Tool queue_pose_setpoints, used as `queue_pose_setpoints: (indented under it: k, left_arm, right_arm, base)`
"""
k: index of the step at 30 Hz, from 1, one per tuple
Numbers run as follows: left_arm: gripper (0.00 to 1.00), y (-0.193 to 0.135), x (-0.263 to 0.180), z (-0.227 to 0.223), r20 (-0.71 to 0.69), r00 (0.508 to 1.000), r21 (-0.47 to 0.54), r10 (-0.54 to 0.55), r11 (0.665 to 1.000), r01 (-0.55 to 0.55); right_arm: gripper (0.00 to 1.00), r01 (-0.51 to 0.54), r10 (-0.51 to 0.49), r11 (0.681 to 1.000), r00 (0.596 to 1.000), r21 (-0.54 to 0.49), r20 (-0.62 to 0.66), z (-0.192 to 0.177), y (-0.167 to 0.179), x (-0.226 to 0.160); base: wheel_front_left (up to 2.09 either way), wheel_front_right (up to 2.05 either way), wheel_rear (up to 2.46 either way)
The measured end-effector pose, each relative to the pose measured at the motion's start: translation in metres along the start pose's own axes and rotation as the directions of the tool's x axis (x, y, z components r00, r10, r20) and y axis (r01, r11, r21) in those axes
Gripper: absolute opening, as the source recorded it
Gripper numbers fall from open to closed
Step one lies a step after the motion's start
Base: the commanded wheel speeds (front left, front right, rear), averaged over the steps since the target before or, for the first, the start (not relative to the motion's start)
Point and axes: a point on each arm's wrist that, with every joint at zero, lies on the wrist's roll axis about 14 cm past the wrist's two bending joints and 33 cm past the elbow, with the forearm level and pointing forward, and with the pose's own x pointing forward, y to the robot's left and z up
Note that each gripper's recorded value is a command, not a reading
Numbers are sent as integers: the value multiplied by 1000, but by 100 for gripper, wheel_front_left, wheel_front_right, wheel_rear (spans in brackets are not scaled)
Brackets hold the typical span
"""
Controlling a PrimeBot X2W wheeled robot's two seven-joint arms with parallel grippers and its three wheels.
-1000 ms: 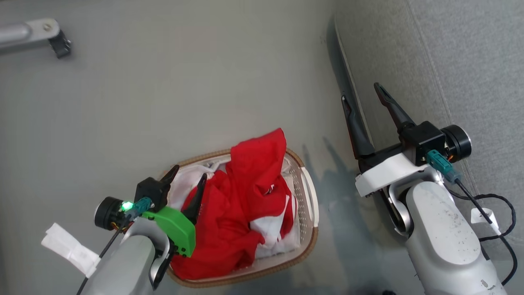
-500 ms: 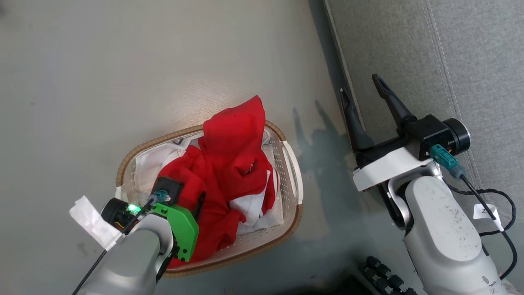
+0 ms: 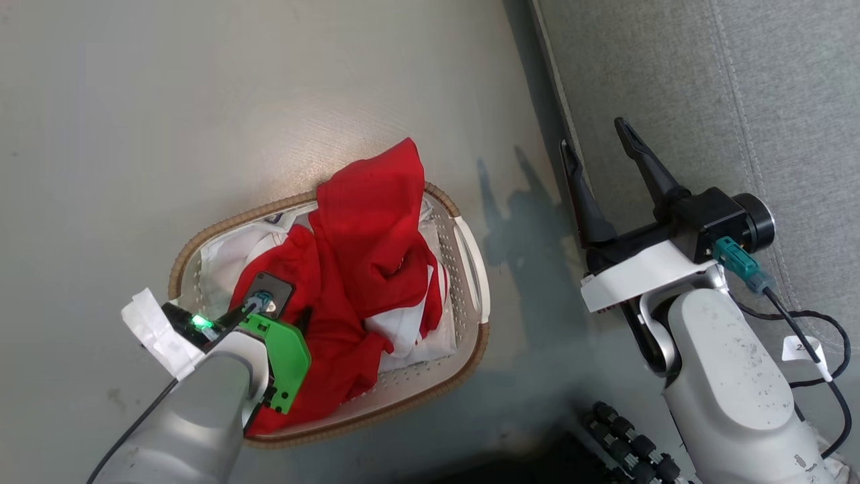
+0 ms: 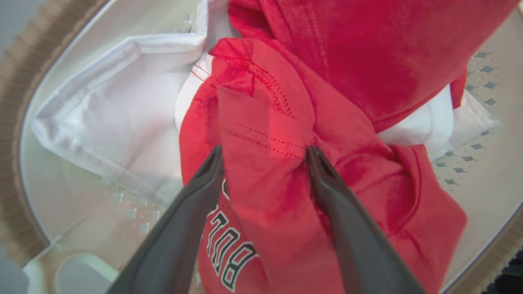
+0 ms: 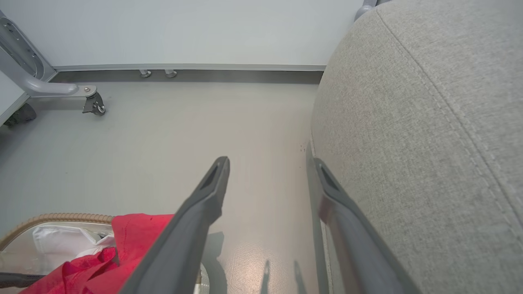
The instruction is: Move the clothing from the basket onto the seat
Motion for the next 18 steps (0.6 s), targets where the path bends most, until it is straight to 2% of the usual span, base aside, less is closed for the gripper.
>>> queue_pose_setpoints:
  k: [14,15,16,18]
  left_arm:
    - [100,0,14,-16,-89,995,4,-35,999,35]
    - [69,-3,14,-14,-83,996,1,-39,999,40]
    - [0,-7,13,-12,-72,996,-6,-48,999,47]
    - [0,-14,11,-2,-21,998,-22,-62,998,61]
  right_arm:
    - [100,-10,10,1000,999,24,-34,-18,3,6]
    - [100,-10,11,1000,999,26,-32,-17,3,6]
    - [100,-10,11,1000,999,27,-31,-16,3,5]
    - [100,-11,11,1000,1000,26,-24,-12,4,4]
  base:
    - [0,0,0]
    - [0,0,0]
    - [0,0,0]
    - [0,0,0]
